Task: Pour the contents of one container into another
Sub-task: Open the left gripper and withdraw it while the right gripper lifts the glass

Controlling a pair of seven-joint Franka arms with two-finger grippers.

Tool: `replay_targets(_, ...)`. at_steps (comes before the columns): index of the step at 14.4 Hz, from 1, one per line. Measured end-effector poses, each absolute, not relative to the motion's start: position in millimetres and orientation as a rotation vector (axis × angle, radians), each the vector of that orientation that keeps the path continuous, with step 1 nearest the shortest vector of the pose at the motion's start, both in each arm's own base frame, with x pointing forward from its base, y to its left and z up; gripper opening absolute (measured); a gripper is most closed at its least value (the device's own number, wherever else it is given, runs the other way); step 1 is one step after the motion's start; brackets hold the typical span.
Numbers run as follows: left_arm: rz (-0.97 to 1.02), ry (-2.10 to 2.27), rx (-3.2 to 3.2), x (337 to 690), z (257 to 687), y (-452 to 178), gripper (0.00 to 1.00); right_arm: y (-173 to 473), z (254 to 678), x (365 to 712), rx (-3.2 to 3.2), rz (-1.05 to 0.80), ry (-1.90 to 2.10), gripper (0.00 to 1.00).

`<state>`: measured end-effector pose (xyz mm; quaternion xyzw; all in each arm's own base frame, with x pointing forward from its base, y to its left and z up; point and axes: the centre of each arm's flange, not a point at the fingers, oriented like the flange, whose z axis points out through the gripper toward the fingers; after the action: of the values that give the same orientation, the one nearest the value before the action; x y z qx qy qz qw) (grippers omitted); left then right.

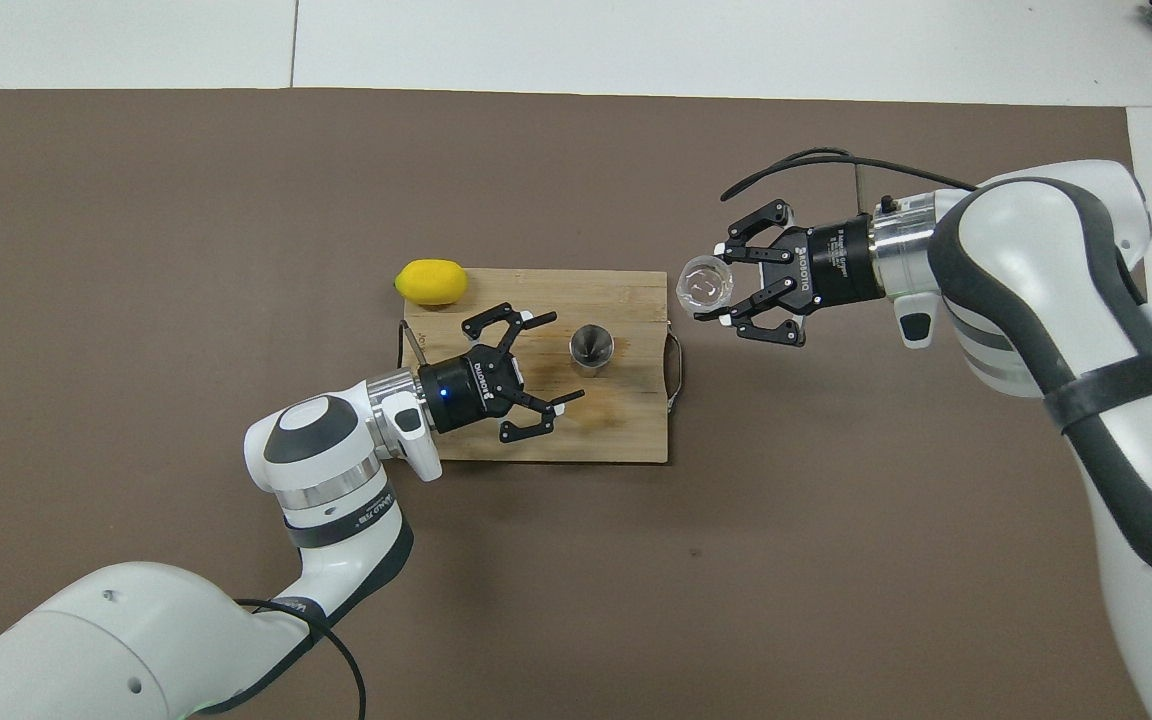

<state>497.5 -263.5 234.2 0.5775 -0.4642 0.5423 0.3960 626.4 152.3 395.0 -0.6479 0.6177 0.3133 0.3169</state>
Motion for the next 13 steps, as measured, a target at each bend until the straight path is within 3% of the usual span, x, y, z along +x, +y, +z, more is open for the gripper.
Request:
replay_targets(7,1.367,-1.257,1.398,502,242,-183,1.0,185,384,615,-1.781,0.802,1.68,0.51)
replay_targets(13,1.324,-1.411,1.304,501,266,-68,1.0,181,401,607,-1.829,0.758,1.725,0.51)
